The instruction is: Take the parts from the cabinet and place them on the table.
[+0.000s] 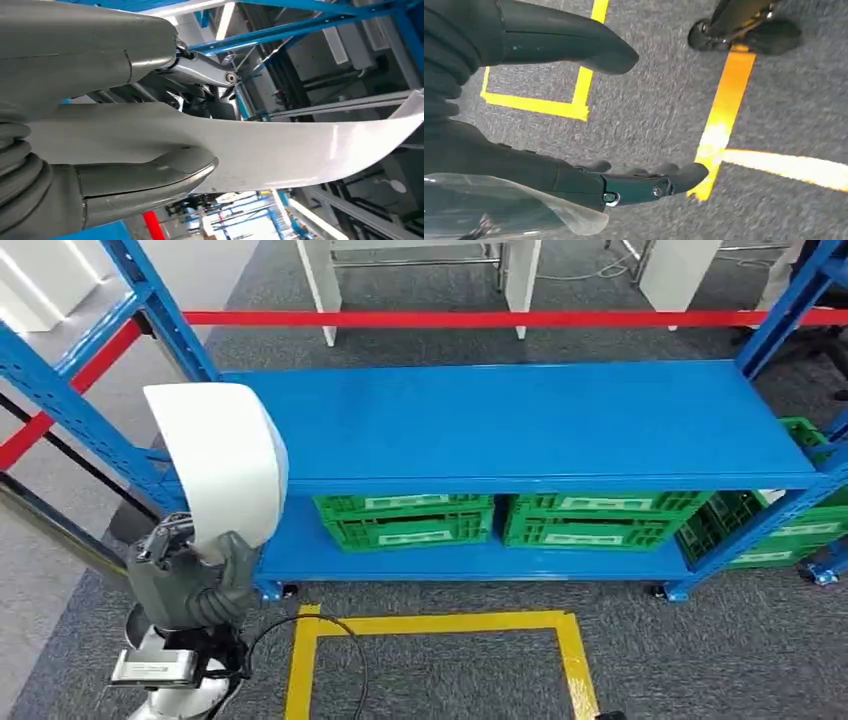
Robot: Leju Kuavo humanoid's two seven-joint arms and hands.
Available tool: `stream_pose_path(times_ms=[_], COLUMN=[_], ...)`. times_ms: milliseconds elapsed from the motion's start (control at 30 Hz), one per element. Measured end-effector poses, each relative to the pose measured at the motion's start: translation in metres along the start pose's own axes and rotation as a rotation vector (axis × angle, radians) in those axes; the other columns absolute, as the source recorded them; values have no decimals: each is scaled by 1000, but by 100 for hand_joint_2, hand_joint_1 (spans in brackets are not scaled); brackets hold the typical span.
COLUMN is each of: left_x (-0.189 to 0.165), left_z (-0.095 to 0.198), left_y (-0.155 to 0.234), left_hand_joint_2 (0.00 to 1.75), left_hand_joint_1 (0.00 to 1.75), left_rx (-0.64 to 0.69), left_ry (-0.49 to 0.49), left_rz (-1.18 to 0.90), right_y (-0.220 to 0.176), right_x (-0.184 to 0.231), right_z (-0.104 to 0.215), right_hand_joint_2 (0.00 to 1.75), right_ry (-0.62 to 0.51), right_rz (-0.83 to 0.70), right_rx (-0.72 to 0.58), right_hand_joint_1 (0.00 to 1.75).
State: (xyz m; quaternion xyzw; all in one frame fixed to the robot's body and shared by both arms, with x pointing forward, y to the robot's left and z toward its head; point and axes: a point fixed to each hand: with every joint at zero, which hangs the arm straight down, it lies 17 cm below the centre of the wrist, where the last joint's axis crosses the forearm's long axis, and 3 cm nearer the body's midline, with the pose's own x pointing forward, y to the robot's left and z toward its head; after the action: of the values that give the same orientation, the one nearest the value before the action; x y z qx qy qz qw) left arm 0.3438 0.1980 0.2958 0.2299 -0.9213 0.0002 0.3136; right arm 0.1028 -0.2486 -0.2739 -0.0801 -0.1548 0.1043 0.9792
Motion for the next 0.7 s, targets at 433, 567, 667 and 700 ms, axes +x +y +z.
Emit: stream_pose_path(times_ms=[433,567,667,700], left_x=[2,0,0,0], left_z=[-2,-2,-1,-2], left_y=[0,1,1,1], left_hand_joint_2=[175,175,175,175], left_hand_joint_1=[175,175,175,175], left_rx=[9,8,8,9], left_ry=[-7,1,1,1], left_rz=[-10,-11,-13,-13], right_y=[7,8,7,7], right_x=[-6,-6,-4,-2], right_z=[2,2,1,1], right_hand_joint_2=[175,175,175,175], right_ry=[30,29,28,25], right_rz=[7,8,8,7], right_rx=[17,20,18,18], right_hand_joint_1=[0,0,0,0])
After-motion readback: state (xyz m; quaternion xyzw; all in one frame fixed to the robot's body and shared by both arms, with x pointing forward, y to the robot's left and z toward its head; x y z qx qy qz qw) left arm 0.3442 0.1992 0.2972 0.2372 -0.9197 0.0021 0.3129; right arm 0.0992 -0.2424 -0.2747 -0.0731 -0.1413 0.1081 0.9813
